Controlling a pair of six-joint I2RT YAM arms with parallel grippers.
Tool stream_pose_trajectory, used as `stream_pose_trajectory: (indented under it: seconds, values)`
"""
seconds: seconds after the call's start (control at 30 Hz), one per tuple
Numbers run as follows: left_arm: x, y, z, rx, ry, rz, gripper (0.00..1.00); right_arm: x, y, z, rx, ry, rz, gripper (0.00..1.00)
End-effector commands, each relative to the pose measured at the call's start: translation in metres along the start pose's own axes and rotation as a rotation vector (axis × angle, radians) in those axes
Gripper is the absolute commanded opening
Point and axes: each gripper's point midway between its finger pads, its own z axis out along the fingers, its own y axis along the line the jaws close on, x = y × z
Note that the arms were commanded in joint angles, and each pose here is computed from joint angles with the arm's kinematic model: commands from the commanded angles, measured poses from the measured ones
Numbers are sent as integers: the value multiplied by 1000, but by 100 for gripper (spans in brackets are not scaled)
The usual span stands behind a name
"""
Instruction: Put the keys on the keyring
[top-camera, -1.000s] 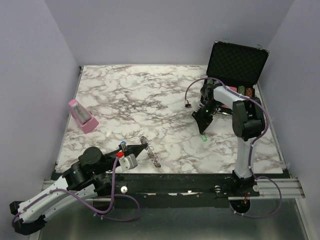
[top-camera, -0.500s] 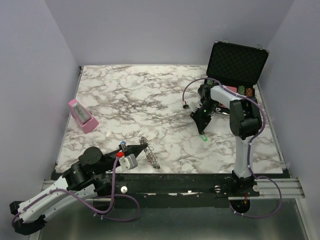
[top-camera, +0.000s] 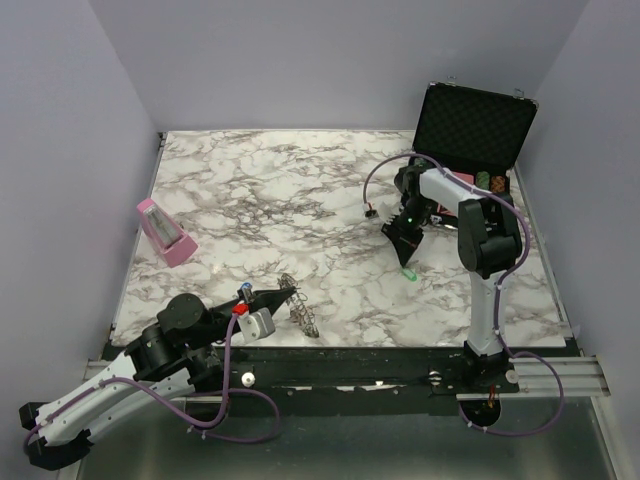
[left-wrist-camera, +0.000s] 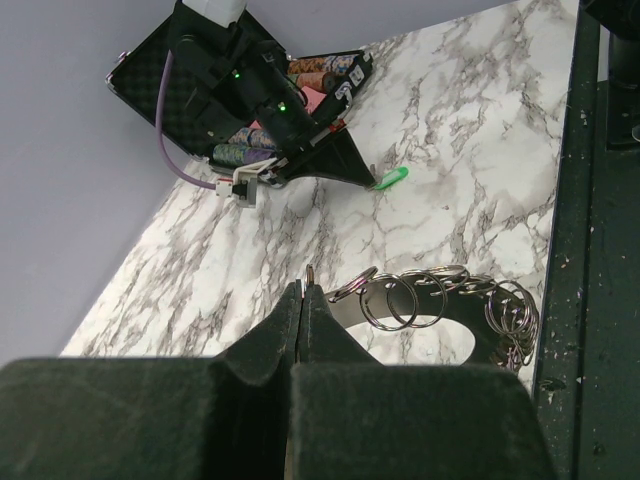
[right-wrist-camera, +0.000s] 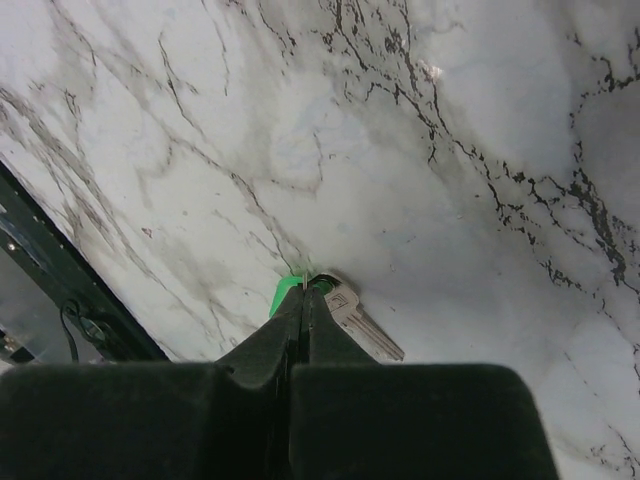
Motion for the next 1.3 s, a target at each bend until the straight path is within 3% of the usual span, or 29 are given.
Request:
stream_pose_trajectory:
  seconds: [0.0, 0.17, 0.77, 1.1, 1.27]
  values:
    - [-14, 7, 0, -19, -42, 17, 0, -2, 3, -1, -25, 10, -9, 1]
    - [-14, 7, -1, -21, -45, 17, 0, -8, 4, 0, -8, -42, -16, 1]
    - [-16, 8, -1, -24, -50, 16, 0, -45, 7, -13, 192, -410, -65, 0]
    - [-18, 8, -2, -23, -56, 16, 0, -62, 10, -30, 361, -677, -134, 0]
    - [-18, 8, -2, -22, -57, 17, 0, -58, 9, -22, 370, -692, -122, 0]
